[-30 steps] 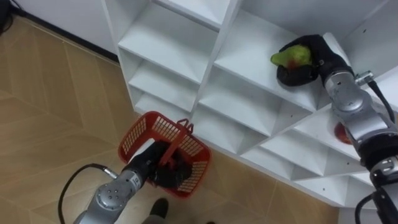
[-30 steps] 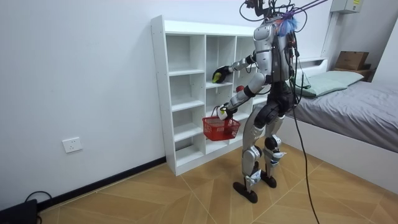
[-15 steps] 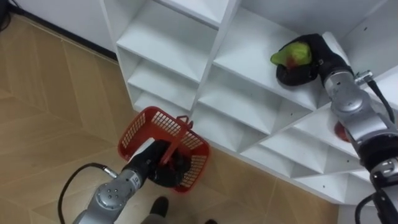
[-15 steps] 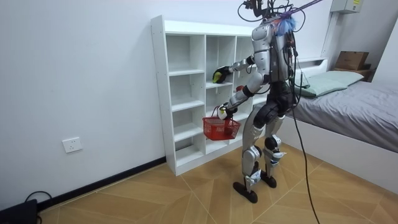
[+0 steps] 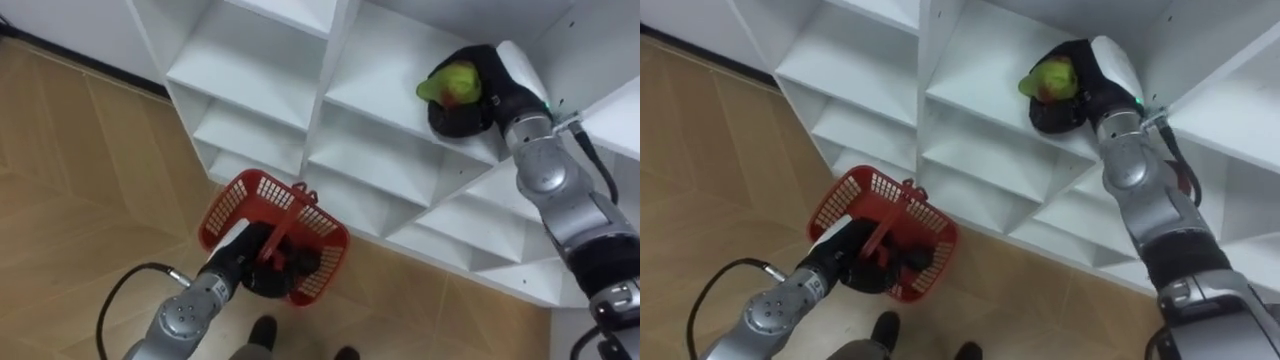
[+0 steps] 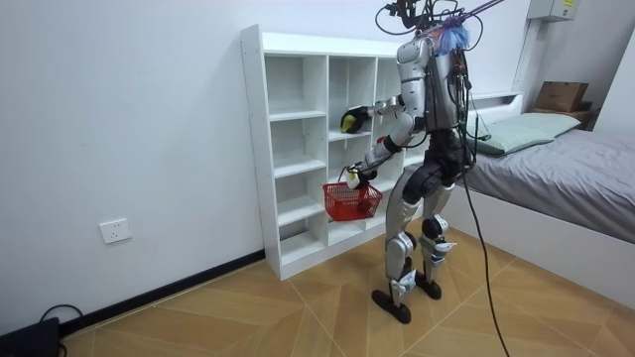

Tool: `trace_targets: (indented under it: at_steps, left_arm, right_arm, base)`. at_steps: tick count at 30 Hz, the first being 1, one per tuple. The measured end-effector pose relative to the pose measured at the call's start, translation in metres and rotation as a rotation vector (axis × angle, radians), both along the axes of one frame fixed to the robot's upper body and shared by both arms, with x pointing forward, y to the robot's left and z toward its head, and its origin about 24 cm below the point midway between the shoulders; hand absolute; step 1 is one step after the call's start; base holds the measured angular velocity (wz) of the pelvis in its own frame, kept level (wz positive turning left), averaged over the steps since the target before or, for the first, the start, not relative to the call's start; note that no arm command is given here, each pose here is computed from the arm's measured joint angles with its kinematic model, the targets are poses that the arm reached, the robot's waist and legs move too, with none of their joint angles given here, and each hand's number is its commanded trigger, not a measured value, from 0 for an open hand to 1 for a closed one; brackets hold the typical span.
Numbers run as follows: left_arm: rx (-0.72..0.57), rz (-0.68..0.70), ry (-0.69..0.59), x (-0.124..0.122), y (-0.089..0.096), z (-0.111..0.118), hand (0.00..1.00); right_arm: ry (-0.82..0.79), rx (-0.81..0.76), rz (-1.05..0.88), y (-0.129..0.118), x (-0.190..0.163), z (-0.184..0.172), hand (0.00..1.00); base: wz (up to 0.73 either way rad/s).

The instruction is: Collect fruits from the closet

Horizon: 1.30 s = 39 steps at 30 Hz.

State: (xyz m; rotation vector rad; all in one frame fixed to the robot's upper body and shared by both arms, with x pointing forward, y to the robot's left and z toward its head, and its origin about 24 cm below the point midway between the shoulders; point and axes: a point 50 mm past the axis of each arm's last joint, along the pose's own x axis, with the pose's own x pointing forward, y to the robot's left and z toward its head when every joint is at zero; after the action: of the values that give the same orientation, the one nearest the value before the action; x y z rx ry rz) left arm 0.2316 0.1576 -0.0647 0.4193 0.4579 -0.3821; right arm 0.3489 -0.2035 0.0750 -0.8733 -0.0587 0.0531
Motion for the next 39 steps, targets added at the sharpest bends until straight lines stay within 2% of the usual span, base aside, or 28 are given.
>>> trace_targets:
  at_steps: [8, 12, 20, 28, 39]
  left_arm:
    - [-0.014, 0.063, -0.026, 0.001, -0.003, -0.002, 1.0]
    - [-0.009, 0.073, -0.03, 0.001, -0.002, -0.002, 1.0]
    - [-0.066, 0.108, -0.105, 0.013, -0.011, 0.009, 1.0]
    - [-0.1, 0.111, -0.151, 0.019, -0.021, 0.016, 1.0]
    - [-0.115, 0.1, -0.22, 0.026, -0.021, 0.029, 1.0]
  right_arm:
    - [0.009, 0.075, 0.123, 0.034, -0.016, -0.011, 1.0]
    - [0.032, 0.091, 0.175, 0.042, -0.019, -0.012, 1.0]
    - [0.062, 0.14, 0.298, 0.067, -0.033, -0.017, 1.0]
    - [0.186, 0.172, 0.347, 0.074, -0.05, -0.042, 1.0]
    - [0.31, 0.196, 0.395, 0.078, -0.066, -0.063, 1.0]
  base:
    - [-0.16]
    - [-0.08]
    - [-0.02]
    - [-0.02]
    - [-0.03]
